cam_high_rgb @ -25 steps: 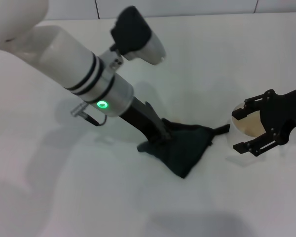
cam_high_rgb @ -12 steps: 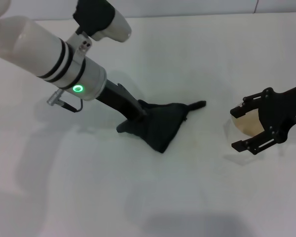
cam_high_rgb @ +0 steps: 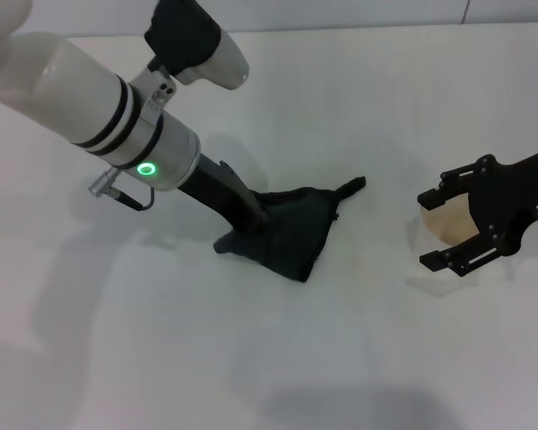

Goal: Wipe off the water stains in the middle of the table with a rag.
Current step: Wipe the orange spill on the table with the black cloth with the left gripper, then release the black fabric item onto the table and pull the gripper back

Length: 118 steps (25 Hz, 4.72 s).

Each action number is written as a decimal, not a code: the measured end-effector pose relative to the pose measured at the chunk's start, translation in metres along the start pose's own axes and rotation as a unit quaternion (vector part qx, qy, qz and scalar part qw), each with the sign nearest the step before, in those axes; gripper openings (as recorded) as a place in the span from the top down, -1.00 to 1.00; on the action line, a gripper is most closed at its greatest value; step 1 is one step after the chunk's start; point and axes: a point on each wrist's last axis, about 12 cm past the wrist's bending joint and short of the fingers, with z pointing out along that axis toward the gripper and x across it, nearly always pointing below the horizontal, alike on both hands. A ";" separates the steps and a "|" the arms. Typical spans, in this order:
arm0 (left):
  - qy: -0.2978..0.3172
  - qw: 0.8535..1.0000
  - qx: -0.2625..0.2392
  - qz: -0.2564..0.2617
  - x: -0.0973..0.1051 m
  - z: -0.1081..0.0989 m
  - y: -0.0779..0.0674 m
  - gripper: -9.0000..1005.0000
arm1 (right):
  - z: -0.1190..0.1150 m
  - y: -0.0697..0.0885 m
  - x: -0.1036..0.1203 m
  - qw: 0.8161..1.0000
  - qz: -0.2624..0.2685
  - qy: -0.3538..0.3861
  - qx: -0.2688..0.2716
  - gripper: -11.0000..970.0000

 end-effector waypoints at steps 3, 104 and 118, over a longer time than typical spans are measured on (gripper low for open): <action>0.002 1.000 0.014 0.010 0.000 0.000 -0.004 0.88 | 0.000 0.000 -0.001 1.000 -0.002 -0.001 0.001 -0.74; -0.076 0.979 -0.072 -0.175 0.162 -0.081 -0.015 0.86 | -0.006 0.015 0.014 1.000 0.016 -0.023 0.004 -0.74; -0.205 0.958 -0.102 -0.172 0.200 -0.109 -0.014 0.17 | -0.012 0.021 0.020 0.998 0.022 -0.056 0.015 -0.74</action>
